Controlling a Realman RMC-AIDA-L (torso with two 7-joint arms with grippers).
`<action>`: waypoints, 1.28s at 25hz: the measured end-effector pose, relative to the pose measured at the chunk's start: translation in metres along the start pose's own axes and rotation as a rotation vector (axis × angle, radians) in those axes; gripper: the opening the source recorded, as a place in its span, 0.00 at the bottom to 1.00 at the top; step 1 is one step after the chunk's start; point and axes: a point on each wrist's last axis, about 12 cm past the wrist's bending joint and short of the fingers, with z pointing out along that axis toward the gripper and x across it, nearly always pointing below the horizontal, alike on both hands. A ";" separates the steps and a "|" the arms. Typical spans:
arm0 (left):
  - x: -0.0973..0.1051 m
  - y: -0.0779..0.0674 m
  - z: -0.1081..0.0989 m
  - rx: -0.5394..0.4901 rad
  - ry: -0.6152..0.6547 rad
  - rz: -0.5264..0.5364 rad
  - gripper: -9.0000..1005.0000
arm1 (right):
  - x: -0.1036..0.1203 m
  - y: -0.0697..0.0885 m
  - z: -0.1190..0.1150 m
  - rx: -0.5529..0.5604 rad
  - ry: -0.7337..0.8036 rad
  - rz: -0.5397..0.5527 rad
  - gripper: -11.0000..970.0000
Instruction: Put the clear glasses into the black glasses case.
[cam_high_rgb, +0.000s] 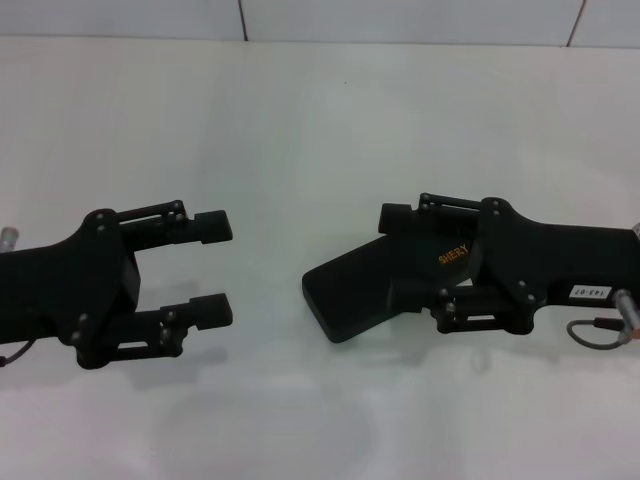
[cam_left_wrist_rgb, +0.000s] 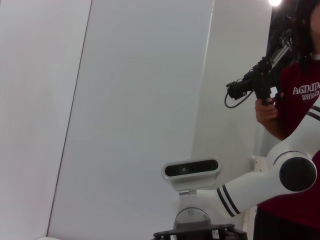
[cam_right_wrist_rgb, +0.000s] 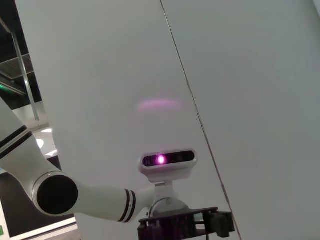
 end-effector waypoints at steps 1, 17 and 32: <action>0.000 0.000 0.000 0.001 0.000 0.001 0.72 | 0.000 0.000 0.000 0.000 0.000 -0.002 0.81; 0.000 0.001 0.002 0.004 -0.002 0.001 0.72 | 0.001 0.000 0.000 0.001 0.000 -0.009 0.81; 0.001 0.001 0.004 0.008 -0.005 -0.002 0.72 | 0.003 0.002 -0.004 0.015 -0.007 -0.002 0.81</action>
